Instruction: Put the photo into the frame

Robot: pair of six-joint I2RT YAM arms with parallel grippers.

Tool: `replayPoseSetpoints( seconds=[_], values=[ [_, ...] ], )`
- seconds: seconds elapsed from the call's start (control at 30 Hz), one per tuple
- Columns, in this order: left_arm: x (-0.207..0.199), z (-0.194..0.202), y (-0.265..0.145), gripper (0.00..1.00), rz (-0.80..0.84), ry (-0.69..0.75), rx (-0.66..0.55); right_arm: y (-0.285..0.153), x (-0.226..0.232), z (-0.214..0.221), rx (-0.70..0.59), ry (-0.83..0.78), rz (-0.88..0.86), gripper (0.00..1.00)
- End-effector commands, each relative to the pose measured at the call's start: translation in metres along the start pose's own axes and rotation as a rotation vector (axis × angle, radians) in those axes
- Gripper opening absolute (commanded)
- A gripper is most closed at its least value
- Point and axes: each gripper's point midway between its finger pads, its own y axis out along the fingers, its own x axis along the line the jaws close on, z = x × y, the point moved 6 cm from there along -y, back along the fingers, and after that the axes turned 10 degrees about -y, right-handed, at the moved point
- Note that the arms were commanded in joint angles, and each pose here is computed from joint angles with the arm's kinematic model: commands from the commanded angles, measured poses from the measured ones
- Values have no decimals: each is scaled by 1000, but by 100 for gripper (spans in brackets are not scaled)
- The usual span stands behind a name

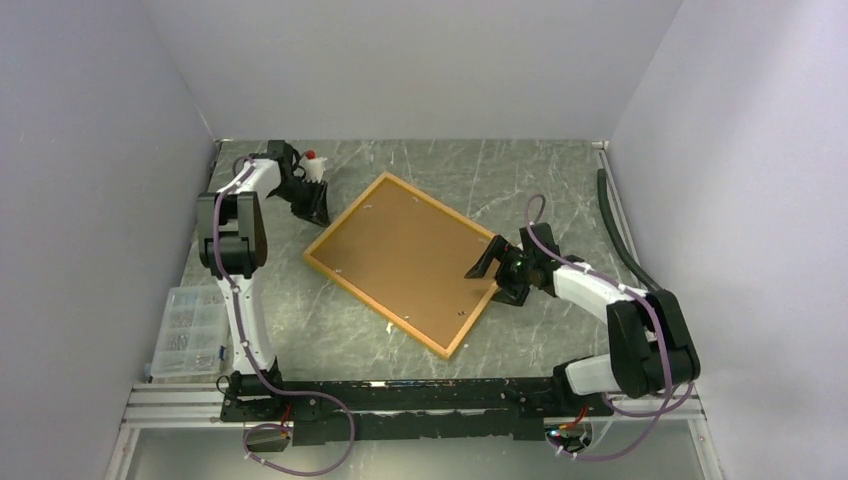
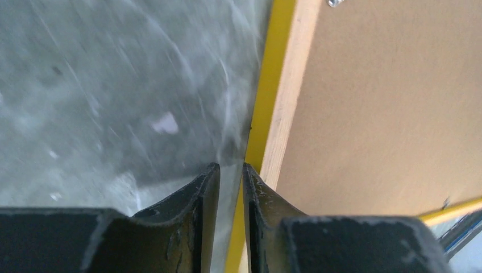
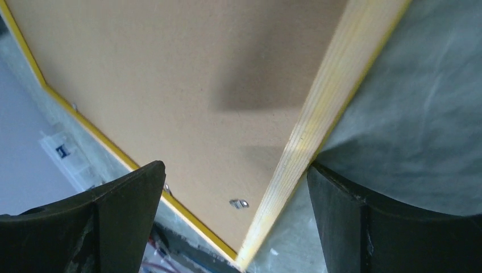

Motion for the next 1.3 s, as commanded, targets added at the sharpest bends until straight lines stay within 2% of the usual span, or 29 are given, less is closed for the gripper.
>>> replayPoseSetpoints(
  seconds=[0.0, 0.23, 0.47, 0.57, 0.73, 0.87, 0.97, 1.1, 1.27],
  values=[
    [-35, 58, -8, 28, 121, 44, 155, 3, 1, -47, -138, -91, 38, 100],
    [-62, 139, -15, 27, 147, 184, 355, 5, -5, -96, -179, -125, 97, 100],
    [-84, 180, -28, 29, 186, 279, 460, 12, -9, -134, -185, -143, 191, 100],
    [-85, 175, -40, 30, 165, 270, 423, 0, -9, -147, -237, -145, 257, 100],
    [-72, 135, -69, 39, 149, 123, 230, -33, 18, -154, -379, -147, 192, 100],
    [-66, 102, -74, 50, 212, -40, 100, -36, 57, -141, -402, -190, 64, 98],
    [-62, 91, -58, 55, 252, -130, 87, -18, 102, -114, -344, -262, -38, 94],
    [-53, 82, -36, 48, 289, -237, 99, 10, 152, -76, -257, -318, -164, 87],
    [-46, 81, -20, 34, 299, -275, 97, 51, 193, -35, -160, -365, -254, 78]
  ],
)
